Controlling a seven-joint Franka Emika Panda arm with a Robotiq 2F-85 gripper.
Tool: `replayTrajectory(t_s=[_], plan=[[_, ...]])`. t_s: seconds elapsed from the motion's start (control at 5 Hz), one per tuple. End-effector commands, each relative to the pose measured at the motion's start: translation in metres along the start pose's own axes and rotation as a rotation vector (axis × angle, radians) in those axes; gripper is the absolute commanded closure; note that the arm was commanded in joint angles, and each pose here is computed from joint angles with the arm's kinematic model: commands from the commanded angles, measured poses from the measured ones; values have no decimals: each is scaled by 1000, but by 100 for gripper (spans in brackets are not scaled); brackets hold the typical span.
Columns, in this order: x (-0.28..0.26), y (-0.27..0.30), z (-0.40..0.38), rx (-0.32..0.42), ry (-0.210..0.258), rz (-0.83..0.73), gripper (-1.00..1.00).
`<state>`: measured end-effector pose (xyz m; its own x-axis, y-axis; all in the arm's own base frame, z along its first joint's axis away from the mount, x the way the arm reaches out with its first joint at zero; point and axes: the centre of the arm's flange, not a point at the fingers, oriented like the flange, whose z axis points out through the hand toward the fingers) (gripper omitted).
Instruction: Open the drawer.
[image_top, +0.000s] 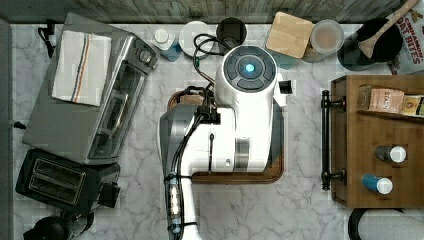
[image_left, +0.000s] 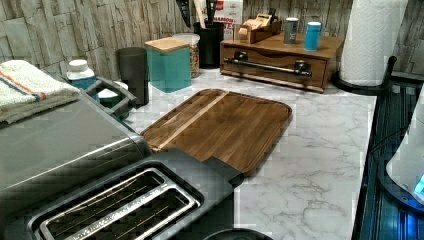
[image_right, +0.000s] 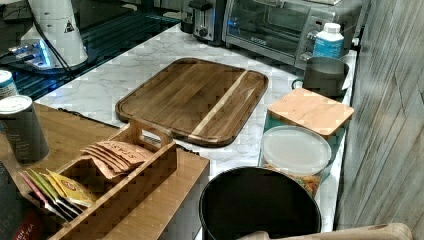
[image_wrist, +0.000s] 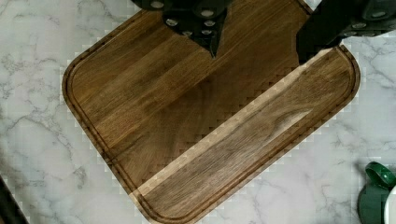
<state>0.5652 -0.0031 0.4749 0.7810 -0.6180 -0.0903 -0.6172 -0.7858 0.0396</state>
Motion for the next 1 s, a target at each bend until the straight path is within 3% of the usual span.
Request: replayTrajectory(t_s=[0.2, 0.4, 0.6, 1.0], plan=[[0, 0, 1, 4, -6, 0, -100], [5, 21, 14, 5, 29, -139, -100], [11, 58, 31, -14, 115, -298, -100], [58, 126, 59, -39, 160, -467, -100]])
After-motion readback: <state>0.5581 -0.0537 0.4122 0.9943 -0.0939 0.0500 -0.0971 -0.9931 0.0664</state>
